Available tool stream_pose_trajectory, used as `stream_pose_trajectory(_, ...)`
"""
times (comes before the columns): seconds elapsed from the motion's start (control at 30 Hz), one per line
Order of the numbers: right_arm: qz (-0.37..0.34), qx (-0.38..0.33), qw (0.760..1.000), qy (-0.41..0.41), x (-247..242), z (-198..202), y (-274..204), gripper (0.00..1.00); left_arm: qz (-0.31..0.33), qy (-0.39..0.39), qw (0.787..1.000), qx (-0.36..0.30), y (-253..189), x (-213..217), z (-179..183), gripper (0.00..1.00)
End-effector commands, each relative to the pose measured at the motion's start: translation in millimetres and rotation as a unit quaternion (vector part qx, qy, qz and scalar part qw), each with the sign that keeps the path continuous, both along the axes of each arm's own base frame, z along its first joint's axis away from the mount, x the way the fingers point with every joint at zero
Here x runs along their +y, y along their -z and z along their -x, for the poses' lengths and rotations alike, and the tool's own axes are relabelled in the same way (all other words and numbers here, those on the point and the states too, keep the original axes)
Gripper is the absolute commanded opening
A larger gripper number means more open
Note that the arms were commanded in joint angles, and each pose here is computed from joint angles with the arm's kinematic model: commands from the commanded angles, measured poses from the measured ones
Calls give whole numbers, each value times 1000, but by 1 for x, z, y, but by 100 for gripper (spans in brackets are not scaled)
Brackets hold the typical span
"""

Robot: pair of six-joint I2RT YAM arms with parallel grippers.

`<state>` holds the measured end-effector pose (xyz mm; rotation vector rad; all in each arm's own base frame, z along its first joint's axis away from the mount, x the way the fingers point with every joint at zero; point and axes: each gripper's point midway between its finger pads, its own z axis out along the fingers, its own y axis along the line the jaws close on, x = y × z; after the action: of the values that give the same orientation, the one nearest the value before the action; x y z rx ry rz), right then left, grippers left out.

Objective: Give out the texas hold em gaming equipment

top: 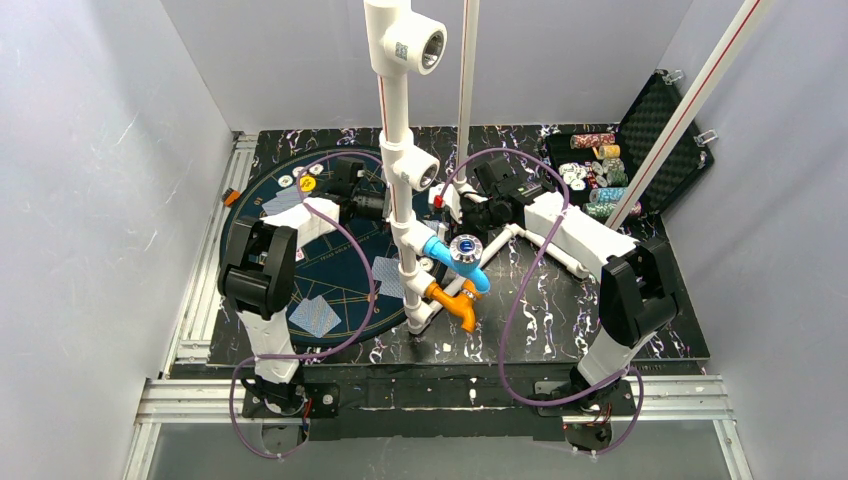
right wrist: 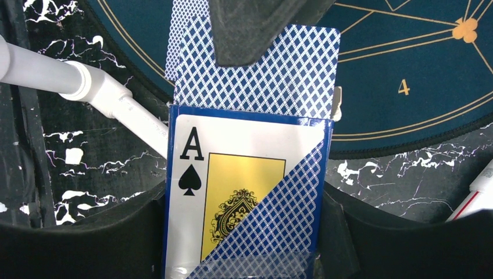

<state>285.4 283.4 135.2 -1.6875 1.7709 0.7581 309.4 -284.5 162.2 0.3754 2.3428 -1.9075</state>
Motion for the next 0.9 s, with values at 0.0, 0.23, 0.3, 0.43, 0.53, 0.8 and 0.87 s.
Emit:
stream_pose_trajectory(0.0,-39,-17,999,-14,10,0,-28,1,1,2,1000,-13,-12,-3,1,62)
stream_pose_trajectory(0.23,-49,-16,998,-19,12,1,-35,1,-8,5,1000,18,4,-9,0,56)
stream_pose_trajectory(0.3,-50,-16,998,-19,12,1,-37,1,-7,5,1000,23,6,-7,3,51)
stream_pose_trajectory(0.43,-58,-15,998,-16,10,-1,-43,1,-5,-3,1000,30,7,2,0,36)
stream_pose_trajectory(0.53,-59,-16,998,-14,8,-2,-44,1,0,-10,1000,28,3,9,-2,29)
stream_pose_trajectory(0.8,-53,-14,998,-12,6,-3,-37,1,7,-10,1000,7,-10,14,2,26)
stream_pose_trajectory(0.87,-50,-15,999,-10,6,-3,-36,1,8,-13,1000,2,-13,15,3,24)
